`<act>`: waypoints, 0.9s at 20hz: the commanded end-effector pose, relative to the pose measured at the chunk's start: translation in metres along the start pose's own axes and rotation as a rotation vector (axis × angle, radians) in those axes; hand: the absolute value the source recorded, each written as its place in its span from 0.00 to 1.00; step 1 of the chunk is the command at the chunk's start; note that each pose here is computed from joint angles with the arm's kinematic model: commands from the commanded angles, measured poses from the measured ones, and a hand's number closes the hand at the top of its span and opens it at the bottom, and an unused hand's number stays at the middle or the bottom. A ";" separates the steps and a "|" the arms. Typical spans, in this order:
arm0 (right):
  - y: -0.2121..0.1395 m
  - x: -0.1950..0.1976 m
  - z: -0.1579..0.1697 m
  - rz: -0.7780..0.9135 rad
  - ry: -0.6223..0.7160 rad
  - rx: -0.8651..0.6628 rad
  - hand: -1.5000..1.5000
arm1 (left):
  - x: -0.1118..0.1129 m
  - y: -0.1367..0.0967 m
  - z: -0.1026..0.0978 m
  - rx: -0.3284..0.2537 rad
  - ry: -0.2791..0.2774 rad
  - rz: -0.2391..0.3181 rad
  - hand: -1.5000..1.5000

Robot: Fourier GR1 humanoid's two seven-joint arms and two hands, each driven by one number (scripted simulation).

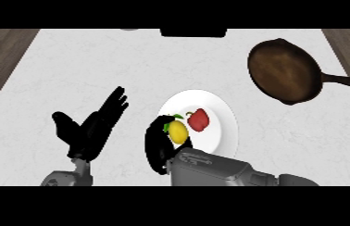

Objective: Pick the lemon from the plate and place it in the pan

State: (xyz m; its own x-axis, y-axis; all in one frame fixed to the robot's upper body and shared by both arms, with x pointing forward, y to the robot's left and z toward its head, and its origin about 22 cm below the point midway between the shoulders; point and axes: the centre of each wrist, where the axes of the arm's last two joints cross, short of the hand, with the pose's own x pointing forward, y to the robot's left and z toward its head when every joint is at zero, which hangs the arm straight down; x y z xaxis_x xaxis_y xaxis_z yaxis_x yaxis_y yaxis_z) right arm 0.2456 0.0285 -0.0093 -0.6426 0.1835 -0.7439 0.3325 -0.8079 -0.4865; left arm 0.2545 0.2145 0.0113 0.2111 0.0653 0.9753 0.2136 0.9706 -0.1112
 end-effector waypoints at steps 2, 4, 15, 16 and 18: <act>0.008 0.000 -0.005 0.085 -0.030 -0.075 1.00 | -0.007 0.006 -0.006 -0.005 0.006 0.005 0.50; 0.005 -0.016 -0.010 0.075 -0.009 -0.059 1.00 | -0.008 -0.001 0.009 -0.004 -0.010 -0.014 0.50; 0.095 -0.047 0.056 -0.939 0.256 -0.296 1.00 | -0.004 0.029 0.017 0.155 -0.002 0.031 0.50; 0.101 -0.058 0.066 -0.972 0.294 -0.356 1.00 | -0.010 0.032 0.024 0.149 0.019 0.015 0.50; 0.107 -0.070 0.087 -1.029 0.332 -0.484 1.00 | -0.014 0.028 0.023 0.151 0.003 0.043 0.50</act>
State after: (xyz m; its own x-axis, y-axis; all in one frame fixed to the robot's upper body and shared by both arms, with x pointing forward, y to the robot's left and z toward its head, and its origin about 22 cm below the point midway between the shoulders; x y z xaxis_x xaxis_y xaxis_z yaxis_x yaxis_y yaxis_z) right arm 0.2677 -0.0790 0.0092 -0.6227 0.7753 -0.1059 -0.0145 -0.1467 -0.9891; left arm 0.2400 0.2431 0.0033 0.2204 0.0937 0.9709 0.0813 0.9901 -0.1140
